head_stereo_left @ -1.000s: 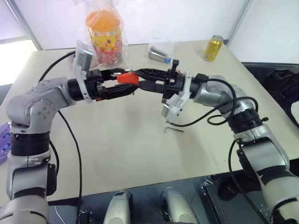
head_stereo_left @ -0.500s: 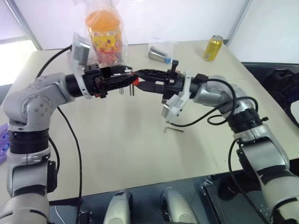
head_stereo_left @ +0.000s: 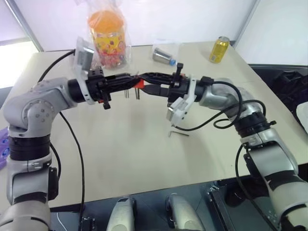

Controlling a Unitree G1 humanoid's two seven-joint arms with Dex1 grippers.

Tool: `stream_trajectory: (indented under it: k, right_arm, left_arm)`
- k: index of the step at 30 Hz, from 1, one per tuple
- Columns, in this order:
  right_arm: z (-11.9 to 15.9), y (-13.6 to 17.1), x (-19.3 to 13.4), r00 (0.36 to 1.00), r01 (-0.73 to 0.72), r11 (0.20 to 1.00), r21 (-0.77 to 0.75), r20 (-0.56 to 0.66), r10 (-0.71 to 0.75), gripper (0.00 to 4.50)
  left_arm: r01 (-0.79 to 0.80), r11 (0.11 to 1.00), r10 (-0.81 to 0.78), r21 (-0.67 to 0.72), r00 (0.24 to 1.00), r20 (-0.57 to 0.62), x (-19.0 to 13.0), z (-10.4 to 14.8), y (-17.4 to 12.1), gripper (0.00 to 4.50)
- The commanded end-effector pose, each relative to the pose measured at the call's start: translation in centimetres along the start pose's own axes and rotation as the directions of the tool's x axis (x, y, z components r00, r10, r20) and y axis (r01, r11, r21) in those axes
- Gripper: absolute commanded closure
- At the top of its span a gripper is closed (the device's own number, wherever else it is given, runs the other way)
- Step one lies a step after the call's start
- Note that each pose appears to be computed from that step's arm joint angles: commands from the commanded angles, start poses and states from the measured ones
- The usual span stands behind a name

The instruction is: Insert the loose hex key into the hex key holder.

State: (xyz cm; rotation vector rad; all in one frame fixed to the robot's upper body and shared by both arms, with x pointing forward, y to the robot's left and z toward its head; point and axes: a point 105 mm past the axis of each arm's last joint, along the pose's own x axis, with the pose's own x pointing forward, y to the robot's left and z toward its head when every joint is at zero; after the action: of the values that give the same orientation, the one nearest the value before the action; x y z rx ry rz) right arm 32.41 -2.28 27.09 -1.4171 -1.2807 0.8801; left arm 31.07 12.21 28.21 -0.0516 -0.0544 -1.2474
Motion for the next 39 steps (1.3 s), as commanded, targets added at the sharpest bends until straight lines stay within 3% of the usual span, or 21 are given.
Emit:
stream_trajectory:
  k: [1,2,3,5,8,11,15,16,18,19,21,24,26,30,39]
  right_arm:
    - [0.2,-2.2,0.3,0.998,0.057,0.998,-0.025,0.024,-0.057,3.49]
    - [0.2,-2.2,0.4,0.998,0.057,0.998,-0.023,0.028,-0.056,3.49]
    - [0.3,-2.2,0.4,0.998,0.056,0.998,-0.021,0.030,-0.055,2.41]
    - [0.3,-2.1,0.4,0.998,0.048,0.999,-0.018,0.029,-0.048,1.69]
    - [0.2,-1.7,0.3,1.000,0.021,1.000,-0.019,0.022,-0.021,0.23]
    - [0.0,-1.3,0.0,1.000,-0.017,1.000,-0.010,0.004,0.017,0.23]
    - [-2.4,0.2,-2.1,0.983,-0.059,0.959,0.278,-0.151,0.104,0.23]
    - [-3.6,0.6,-3.0,0.965,-0.051,0.913,0.404,-0.217,0.150,0.23]
    - [-4.8,2.1,-5.2,0.917,-0.063,0.759,0.648,-0.263,0.301,0.23]
    - [-4.9,3.1,-6.6,0.879,-0.065,0.630,0.774,-0.255,0.403,0.23]
    - [-3.5,4.3,-8.2,0.835,-0.083,0.412,0.907,-0.162,0.526,0.23]
    - [-1.1,5.7,-9.7,0.788,-0.085,0.143,0.986,-0.021,0.615,0.23]
    - [-0.6,6.8,-10.2,0.762,-0.032,0.043,0.999,-0.003,0.648,0.23]
    - [0.5,8.9,-10.5,0.726,-0.014,-0.043,0.999,0.039,0.686,0.23]
    - [-0.1,13.6,-9.8,0.662,0.053,-0.025,0.998,-0.017,0.750,0.23]
  left_arm:
    - [0.008,0.999,-0.008,0.034,1.000,0.001,0.0,0.5,-0.5,4.47]
    - [0.009,0.999,-0.009,0.034,1.000,0.001,0.1,0.5,-0.5,4.47]
    - [0.010,0.999,-0.010,0.035,1.000,0.001,0.1,0.5,-0.5,4.50]
    - [0.011,0.999,-0.011,0.036,1.000,0.000,0.1,0.5,-0.5,4.50]
    - [0.008,0.999,-0.008,0.040,1.000,0.000,0.1,0.5,-0.6,4.50]
    - [0.002,0.999,-0.002,0.050,1.000,0.002,-0.1,0.6,-0.6,4.50]
    - [-0.029,0.996,0.029,0.079,1.000,0.005,-0.4,0.9,-0.4,4.50]
    - [-0.037,0.995,0.037,0.092,0.999,0.002,-0.6,0.9,-0.5,4.50]
    - [-0.051,0.992,0.051,0.117,0.999,0.000,-0.7,0.9,-0.6,4.50]
    - [-0.059,0.990,0.059,0.126,0.998,0.001,-0.8,0.9,-0.8,4.50]
    - [-0.068,0.989,0.068,0.135,0.998,0.001,-0.8,0.7,-1.0,4.50]
    - [-0.083,0.988,0.082,0.132,0.997,0.009,-0.7,0.2,-1.4,4.50]
    - [-0.092,0.988,0.090,0.127,0.996,0.017,-0.7,-0.1,-1.5,4.50]
    - [-0.108,0.987,0.106,0.122,0.994,0.022,-0.6,-0.4,-1.6,4.50]
    - [-0.127,0.985,0.128,0.118,0.992,-0.002,-0.8,-1.0,-2.0,4.50]
